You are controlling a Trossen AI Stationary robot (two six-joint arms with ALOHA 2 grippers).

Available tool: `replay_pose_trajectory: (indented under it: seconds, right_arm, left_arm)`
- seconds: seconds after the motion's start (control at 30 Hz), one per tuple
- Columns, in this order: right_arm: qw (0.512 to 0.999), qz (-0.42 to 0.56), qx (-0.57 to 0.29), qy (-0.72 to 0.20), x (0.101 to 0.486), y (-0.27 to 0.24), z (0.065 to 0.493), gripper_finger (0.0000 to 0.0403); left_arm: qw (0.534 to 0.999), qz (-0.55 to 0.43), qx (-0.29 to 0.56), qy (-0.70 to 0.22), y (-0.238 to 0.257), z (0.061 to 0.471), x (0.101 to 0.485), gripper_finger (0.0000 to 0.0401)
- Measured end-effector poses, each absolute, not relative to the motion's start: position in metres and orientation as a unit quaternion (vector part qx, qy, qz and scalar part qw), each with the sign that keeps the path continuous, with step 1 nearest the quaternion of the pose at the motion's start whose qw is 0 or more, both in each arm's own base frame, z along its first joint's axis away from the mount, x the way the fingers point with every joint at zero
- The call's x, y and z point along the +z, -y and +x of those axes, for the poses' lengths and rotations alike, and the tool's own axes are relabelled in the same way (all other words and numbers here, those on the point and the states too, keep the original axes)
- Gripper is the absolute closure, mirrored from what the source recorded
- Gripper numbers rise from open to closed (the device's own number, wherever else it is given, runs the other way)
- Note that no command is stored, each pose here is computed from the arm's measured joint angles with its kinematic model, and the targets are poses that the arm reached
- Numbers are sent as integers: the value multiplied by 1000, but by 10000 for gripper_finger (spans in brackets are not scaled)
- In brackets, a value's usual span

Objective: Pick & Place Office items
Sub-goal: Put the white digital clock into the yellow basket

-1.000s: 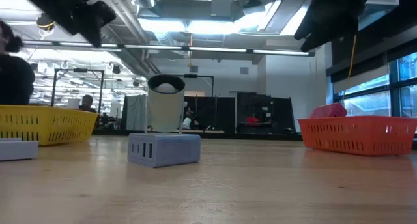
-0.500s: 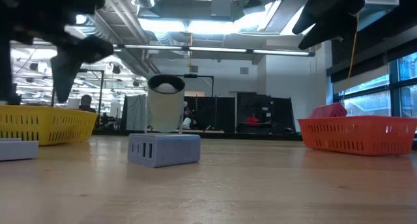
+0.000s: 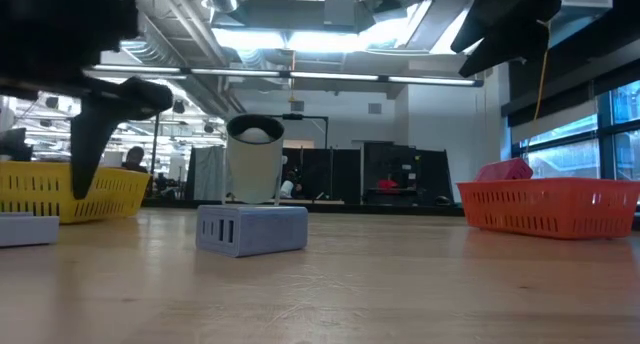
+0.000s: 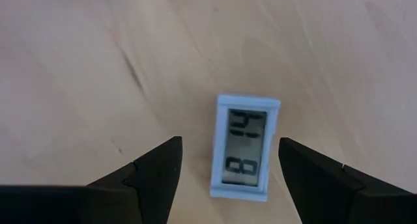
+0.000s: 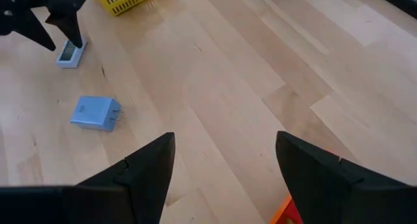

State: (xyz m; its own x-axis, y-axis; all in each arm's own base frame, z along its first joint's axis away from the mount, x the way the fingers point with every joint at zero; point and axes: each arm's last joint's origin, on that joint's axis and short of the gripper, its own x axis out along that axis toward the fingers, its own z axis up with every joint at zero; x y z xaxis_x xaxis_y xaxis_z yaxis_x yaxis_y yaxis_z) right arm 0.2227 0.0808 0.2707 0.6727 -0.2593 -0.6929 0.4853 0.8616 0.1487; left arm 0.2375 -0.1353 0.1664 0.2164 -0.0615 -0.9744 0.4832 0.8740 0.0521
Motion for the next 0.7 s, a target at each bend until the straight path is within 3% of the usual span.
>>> replay_pose_trajectory:
  seconds: [0.7]
  right_arm:
    - [904,157,-190,-349,271,-89,220,134]
  left_arm:
    - [732,193,-188,-626,143,243,140,165]
